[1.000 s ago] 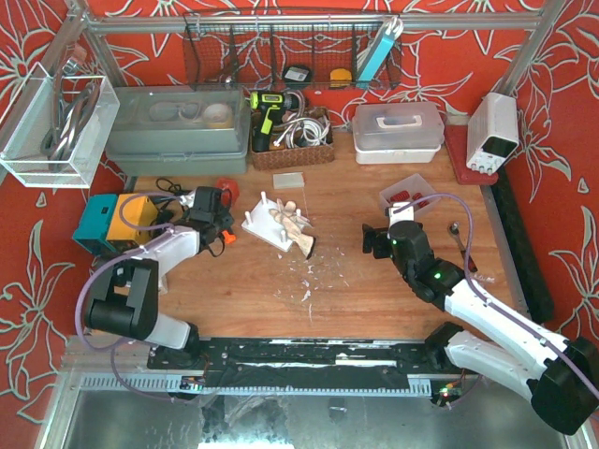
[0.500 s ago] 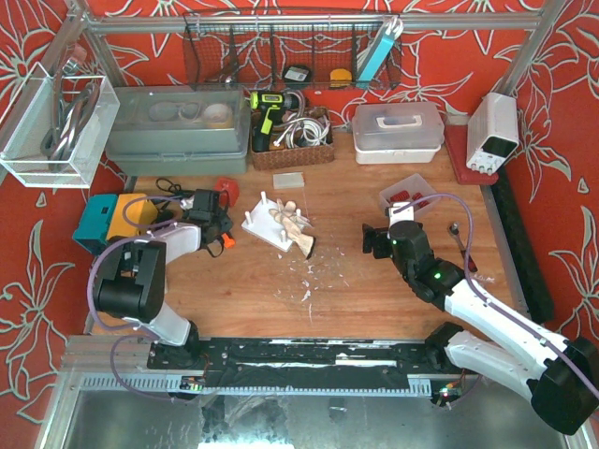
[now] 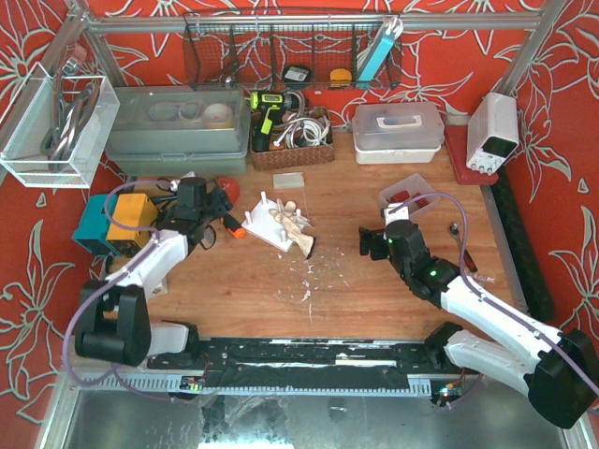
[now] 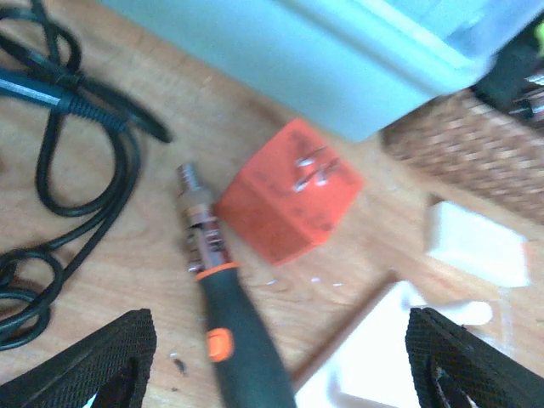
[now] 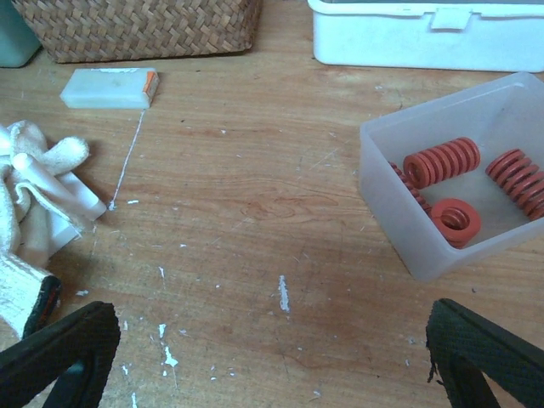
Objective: Install the large spring
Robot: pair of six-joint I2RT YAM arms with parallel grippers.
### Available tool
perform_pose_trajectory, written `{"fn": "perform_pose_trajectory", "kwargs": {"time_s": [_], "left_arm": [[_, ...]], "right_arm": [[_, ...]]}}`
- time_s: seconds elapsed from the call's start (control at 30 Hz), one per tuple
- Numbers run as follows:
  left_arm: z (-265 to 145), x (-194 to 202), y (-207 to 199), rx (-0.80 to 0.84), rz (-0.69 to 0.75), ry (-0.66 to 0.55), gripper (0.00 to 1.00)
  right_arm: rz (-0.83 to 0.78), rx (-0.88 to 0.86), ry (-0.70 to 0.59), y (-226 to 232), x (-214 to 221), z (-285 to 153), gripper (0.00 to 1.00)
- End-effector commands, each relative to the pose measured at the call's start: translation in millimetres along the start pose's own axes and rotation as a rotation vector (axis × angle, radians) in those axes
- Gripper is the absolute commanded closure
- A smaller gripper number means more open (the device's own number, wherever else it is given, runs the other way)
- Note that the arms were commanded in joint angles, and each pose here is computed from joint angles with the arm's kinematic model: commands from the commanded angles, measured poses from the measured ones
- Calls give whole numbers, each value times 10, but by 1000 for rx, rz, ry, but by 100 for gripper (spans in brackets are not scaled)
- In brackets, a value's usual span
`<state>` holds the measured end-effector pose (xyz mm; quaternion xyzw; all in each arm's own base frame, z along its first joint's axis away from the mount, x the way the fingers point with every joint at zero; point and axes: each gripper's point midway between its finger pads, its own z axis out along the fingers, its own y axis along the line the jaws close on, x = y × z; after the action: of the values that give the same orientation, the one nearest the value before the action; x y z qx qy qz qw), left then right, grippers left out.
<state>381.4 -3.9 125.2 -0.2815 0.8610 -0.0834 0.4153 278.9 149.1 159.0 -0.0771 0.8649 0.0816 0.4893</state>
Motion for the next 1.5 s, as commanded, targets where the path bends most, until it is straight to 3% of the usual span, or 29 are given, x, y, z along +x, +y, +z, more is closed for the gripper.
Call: {"fn": "perform_pose_trajectory", "kwargs": {"time_s": [0.0,0.17,0.27,0.4,0.6,0.87,0.97,1.17,1.3,1.47], "left_arm": [[-312,-111,-262,150,126,-30,18],[-680,14,-603,331,232,-42,13],[-896,218,-861,450,262,-27,0],[-1110,514,-1233,567,350,-16,0],[-1307,670,-1607,750,425,-102,0],[-924,686,-1131,536,358,-195,0],[-865,710,-973,497,325,-213,0],[-923,853,-851,571,322,-245,0],[-890,752,-655,492,297,-318,0],[-935,742,-631,515,282,-340,0]], "right_arm": [[7,-59,-27,122,-111,-33,1],[-18,-147,-9,297,-86,3,5],[-28,-228,3,448,-60,13,10],[-44,-320,20,629,-23,31,22],[-77,-452,54,918,7,55,42],[-139,-473,144,1181,152,232,55],[-164,-478,149,1333,114,310,55],[-197,-469,191,1530,175,569,55],[-213,-461,215,1574,281,725,52],[-226,-490,260,1676,418,854,48]]}}
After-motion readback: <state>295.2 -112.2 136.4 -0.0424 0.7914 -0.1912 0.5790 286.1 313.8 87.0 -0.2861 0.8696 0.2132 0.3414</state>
